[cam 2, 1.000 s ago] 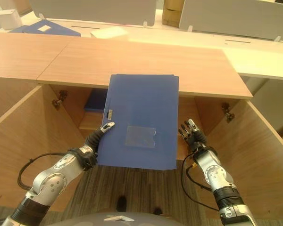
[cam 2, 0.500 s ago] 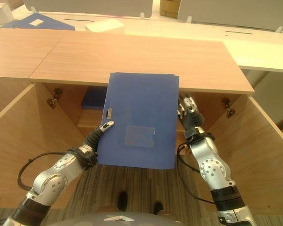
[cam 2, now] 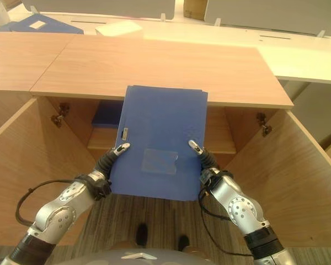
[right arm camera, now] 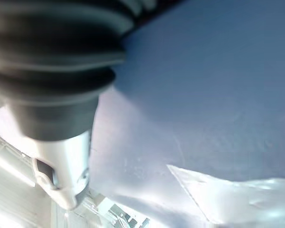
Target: Put the empty folder in the office cabinet
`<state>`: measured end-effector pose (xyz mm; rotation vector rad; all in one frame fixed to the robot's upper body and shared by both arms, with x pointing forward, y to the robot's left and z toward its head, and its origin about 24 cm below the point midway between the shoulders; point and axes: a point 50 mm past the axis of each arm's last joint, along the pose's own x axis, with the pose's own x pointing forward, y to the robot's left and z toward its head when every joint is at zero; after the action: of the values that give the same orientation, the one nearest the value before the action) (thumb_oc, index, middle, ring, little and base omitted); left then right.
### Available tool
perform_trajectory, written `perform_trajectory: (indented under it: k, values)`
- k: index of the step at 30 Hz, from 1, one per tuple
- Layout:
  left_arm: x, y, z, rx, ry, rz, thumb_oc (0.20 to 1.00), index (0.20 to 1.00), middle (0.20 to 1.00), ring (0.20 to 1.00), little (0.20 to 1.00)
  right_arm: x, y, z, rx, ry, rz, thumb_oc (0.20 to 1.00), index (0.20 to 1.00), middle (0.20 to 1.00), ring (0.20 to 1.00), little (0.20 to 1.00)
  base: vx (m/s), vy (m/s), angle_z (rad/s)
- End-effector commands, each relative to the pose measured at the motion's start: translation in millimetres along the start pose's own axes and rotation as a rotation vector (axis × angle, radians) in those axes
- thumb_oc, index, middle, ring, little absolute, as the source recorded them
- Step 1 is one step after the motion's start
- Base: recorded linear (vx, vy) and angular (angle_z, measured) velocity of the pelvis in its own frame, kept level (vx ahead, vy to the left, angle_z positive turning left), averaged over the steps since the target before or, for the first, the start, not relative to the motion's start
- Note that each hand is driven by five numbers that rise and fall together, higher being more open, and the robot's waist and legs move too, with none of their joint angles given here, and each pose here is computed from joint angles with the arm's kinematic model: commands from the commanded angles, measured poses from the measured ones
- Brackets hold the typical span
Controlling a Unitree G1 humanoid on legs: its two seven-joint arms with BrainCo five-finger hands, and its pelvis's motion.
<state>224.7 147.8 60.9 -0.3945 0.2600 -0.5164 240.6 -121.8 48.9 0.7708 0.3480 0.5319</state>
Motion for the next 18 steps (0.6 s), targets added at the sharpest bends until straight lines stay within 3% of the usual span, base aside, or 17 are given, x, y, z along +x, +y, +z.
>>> perform_trajectory:
  k: [1,2,4,13,14,15,18]
  values:
    - [7,-17,23,-0.019,-0.159,-0.095,0.2,0.2,0.2,0.2,0.2,9,40,-15,0.014,0.084,0.255,1.0,1.0,1.0,1.0,1.0,0.0,0.0,0.0]
    - [8,-18,22,-0.021,-0.157,-0.099,0.2,0.2,0.2,0.2,0.2,10,42,-18,0.017,0.095,0.269,1.0,1.0,1.0,1.0,1.0,0.0,0.0,0.0]
    - [9,-20,21,-0.028,-0.151,-0.111,0.2,0.2,0.2,0.2,0.2,12,46,-23,0.029,0.109,0.278,0.2,0.2,0.2,0.2,0.2,0.0,0.0,0.0]
    - [11,-24,15,-0.045,-0.133,-0.1,0.2,0.2,0.2,0.2,0.2,17,42,-30,0.005,0.095,0.232,0.2,0.2,0.2,0.2,0.2,0.0,0.001,0.01]
    - [11,-22,15,-0.042,-0.132,-0.076,0.884,0.884,0.884,0.884,0.884,16,40,-28,-0.006,0.094,0.21,0.2,0.2,0.2,0.2,0.2,0.0,0.0,0.0]
    - [11,-20,15,-0.025,-0.137,-0.056,1.0,1.0,1.0,1.0,1.0,16,39,-26,0.0,0.089,0.199,0.2,0.2,0.2,0.2,0.2,0.0,0.0,0.0]
    - [9,-12,18,0.104,-0.159,0.014,1.0,1.0,1.0,1.0,1.0,16,37,-19,0.024,0.045,0.185,0.2,0.2,0.2,0.2,0.2,0.0,0.0,0.0]
